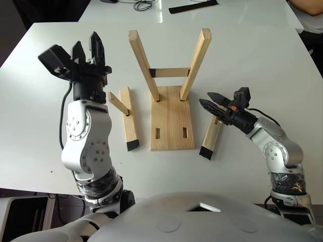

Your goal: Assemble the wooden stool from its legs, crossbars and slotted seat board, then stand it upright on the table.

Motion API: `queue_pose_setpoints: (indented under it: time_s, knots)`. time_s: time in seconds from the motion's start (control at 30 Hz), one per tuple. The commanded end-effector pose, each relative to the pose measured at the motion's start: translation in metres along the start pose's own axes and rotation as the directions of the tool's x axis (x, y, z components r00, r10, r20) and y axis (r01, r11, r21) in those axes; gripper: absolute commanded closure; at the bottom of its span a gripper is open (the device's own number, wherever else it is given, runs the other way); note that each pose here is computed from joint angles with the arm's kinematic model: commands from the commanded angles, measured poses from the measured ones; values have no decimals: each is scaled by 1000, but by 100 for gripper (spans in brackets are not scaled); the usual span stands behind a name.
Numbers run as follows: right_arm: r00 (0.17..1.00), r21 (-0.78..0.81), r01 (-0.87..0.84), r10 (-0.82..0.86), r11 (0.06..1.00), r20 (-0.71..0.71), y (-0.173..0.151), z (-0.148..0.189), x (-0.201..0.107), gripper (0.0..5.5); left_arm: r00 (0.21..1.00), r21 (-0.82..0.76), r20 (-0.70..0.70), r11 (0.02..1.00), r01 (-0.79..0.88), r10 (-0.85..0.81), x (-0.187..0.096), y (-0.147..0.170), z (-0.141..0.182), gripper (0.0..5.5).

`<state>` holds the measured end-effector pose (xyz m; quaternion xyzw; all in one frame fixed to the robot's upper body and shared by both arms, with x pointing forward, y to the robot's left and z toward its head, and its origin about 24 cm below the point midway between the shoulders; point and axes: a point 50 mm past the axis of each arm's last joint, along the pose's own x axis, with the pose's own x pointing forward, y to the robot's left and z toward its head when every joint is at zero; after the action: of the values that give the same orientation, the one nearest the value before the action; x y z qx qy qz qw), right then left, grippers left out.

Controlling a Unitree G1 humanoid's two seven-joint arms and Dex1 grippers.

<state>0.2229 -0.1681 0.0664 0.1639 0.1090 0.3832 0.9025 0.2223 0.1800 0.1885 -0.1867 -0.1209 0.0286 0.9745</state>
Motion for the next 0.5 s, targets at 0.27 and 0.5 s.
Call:
queue_pose_setpoints:
  time_s: [0.27,0.5]
  knots:
    - [972,39,208,-211,977,105,10,-21,-25,262,642,-348,-660,916,198,-389,-82,96,-14,282]
    - [968,38,221,-224,974,116,11,-23,-27,262,494,-425,-740,887,182,-456,-105,112,-17,282]
